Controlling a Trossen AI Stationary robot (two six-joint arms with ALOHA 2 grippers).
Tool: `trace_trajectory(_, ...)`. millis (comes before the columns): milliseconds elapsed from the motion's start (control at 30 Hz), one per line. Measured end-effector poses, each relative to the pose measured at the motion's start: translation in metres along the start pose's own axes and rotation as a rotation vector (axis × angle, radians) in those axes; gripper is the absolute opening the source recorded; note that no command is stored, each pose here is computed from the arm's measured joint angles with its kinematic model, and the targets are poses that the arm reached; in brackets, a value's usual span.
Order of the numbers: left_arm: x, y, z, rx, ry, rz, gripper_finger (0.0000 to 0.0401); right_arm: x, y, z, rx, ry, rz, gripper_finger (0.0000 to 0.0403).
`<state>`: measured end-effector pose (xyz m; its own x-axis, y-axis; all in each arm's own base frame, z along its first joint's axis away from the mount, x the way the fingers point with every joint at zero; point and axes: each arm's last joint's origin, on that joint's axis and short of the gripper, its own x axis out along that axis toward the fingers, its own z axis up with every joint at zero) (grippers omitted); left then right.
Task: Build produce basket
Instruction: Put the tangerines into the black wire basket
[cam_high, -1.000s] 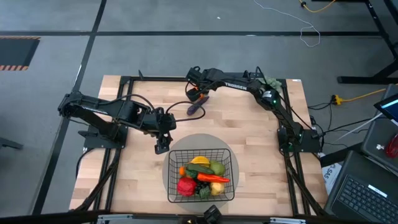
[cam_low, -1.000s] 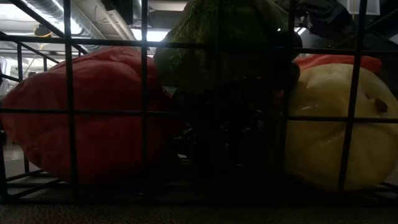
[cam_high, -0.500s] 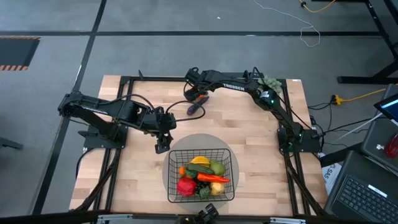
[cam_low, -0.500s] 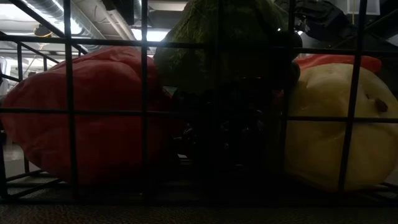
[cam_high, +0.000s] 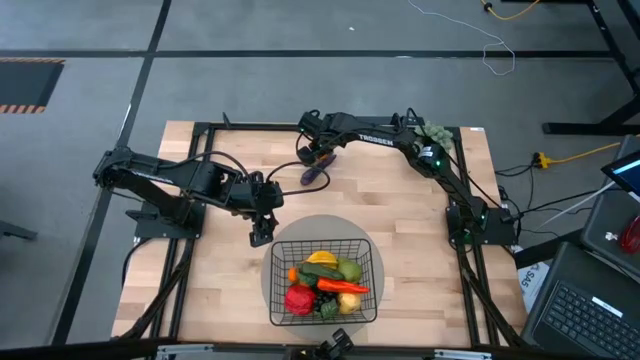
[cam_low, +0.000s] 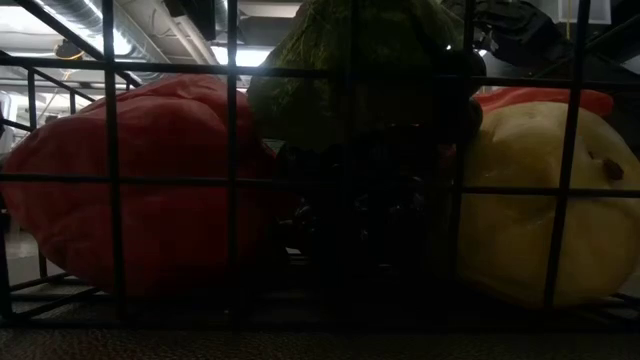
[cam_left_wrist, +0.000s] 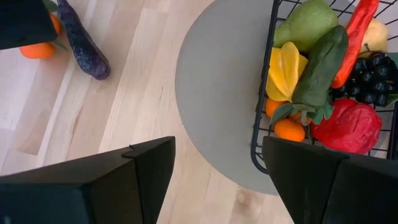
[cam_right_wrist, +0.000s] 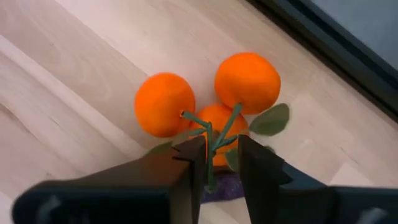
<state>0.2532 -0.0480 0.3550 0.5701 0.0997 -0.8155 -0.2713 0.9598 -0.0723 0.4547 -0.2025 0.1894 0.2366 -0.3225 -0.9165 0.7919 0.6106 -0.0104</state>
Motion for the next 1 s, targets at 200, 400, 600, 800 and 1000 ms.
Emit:
trace_trajectory(200, 0.0, 0.0, 0.0, -0.001, 0.0, 0.0, 0.0229, 0.0, -0.001, -0.0023, -0.006, 0.026, -0.006, 0.0076)
trace_trajectory(400, -0.0001, -0.0001, -0.0001, -0.025, 0.0, 0.0, 0.0229, 0.0, -0.0009, -0.0021, -0.05, 0.023, -0.005, 0.003)
trace_trajectory(600, -0.0004, -0.0018, -0.0009, -0.02, 0.001, -0.004, 0.0229, 0.0, -0.0008, -0.0019, -0.057, 0.021, -0.004, 0.0015)
trace_trajectory(800, -0.0005, -0.0016, -0.0008, -0.022, 0.001, -0.004, 0.0229, 0.0, -0.0008, -0.0019, -0.063, 0.021, -0.004, 0.0054)
trace_trajectory(1000, -0.0004, -0.0017, -0.0008, -0.021, 0.001, -0.004, 0.0229, 0.0, -0.0006, -0.0016, -0.087, 0.019, -0.002, 0.012)
